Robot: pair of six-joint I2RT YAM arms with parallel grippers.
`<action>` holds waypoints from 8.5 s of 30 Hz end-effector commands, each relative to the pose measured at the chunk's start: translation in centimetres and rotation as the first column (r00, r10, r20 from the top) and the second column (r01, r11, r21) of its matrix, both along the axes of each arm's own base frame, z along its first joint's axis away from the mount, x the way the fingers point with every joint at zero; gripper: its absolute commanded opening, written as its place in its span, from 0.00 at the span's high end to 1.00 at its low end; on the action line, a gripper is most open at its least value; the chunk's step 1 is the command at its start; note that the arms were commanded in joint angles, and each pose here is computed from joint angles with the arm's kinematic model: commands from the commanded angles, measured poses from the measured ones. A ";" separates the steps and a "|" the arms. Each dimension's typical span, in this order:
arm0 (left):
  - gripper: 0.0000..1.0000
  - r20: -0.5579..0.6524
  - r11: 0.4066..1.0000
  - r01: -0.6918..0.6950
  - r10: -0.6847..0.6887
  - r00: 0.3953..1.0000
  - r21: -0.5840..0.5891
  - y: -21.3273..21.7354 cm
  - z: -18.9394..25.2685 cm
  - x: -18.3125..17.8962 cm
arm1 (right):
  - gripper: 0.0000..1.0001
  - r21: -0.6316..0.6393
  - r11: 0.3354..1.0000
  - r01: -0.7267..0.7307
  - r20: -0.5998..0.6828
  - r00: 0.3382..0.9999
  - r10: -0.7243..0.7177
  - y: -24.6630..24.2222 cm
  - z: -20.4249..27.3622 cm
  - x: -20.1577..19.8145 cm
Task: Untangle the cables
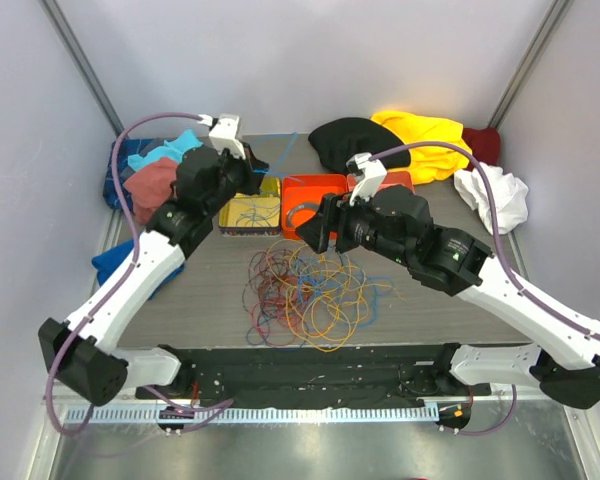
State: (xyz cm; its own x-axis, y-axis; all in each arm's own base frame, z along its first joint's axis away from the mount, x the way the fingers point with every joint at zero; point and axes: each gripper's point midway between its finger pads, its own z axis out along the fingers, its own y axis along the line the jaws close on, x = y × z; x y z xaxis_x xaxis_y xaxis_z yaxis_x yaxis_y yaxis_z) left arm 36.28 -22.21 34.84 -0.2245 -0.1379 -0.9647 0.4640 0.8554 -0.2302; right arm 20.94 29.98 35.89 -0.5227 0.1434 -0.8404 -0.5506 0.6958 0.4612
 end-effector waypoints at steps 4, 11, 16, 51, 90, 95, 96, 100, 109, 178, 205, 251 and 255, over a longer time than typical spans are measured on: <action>1.00 -0.279 0.993 -0.082 0.055 0.959 -0.085 1.5 -3.4 3.8 | 0.29 0.020 0.999 0.048 0.076 0.996 -0.049 -2.6 1.5 -0.3; 1.00 -0.358 0.992 -0.117 0.093 0.929 -0.047 1.0 -6.5 8.1 | 0.30 0.000 0.997 0.078 0.093 0.993 -0.078 -4.4 0.3 -0.8; 1.00 -0.398 0.986 -0.163 0.144 0.906 -0.015 1.7 -9.8 10.5 | 0.30 -0.030 0.995 0.090 0.093 0.992 -0.087 -5.0 -1.0 -0.8; 0.00 -0.617 0.884 -0.245 0.456 0.642 0.399 9.3 -21.1 8.2 | 0.31 -0.112 0.991 0.071 0.086 0.994 -0.061 -3.8 -4.2 0.0; 0.00 -0.088 0.465 -0.524 0.801 0.592 0.713 14.2 -15.1 11.2 | 0.31 -0.150 0.985 0.086 0.080 0.994 -0.074 -3.7 -5.8 0.6; 0.00 -0.281 0.616 -0.324 0.682 0.675 0.718 10.9 -16.9 10.9 | 0.31 -0.148 0.986 0.079 0.075 0.995 -0.068 -3.5 -5.8 0.5; 0.00 -0.333 0.659 -0.291 0.652 0.681 0.694 10.4 -17.2 10.6 | 0.31 -0.145 0.986 0.080 0.077 0.995 -0.070 -3.5 -5.7 0.6; 0.00 -0.591 0.814 -0.128 0.510 0.624 0.567 8.2 -19.5 8.0 | 0.31 -0.147 0.986 0.079 0.086 0.994 -0.067 -3.5 -5.4 0.6; 0.00 -0.738 0.878 -0.009 0.408 0.537 0.479 7.1 -21.9 3.2 | 0.31 -0.153 0.981 0.122 0.127 0.987 -0.103 -2.0 -6.4 2.9; 0.00 -0.688 0.850 -0.083 0.474 0.550 0.520 8.6 -22.9 2.8 | 0.32 0.804 0.595 0.028 -0.259 0.916 0.306 6.8 -11.6 13.7; 0.00 -0.691 0.857 -0.065 0.455 0.562 0.511 8.0 -22.6 1.2 | 0.53 0.798 0.591 0.118 -0.316 0.917 0.244 9.0 -14.5 20.0; 0.00 -0.635 0.868 -0.138 0.448 0.629 0.476 9.8 -20.0 -6.1 | 0.99 0.452 0.889 0.068 -0.333 0.938 0.098 11.1 -17.0 28.4; 0.00 -0.589 0.875 -0.234 0.462 0.663 0.424 10.7 -18.8 -6.9 | 0.99 0.339 0.938 0.068 -0.362 0.930 0.064 11.4 -19.0 28.2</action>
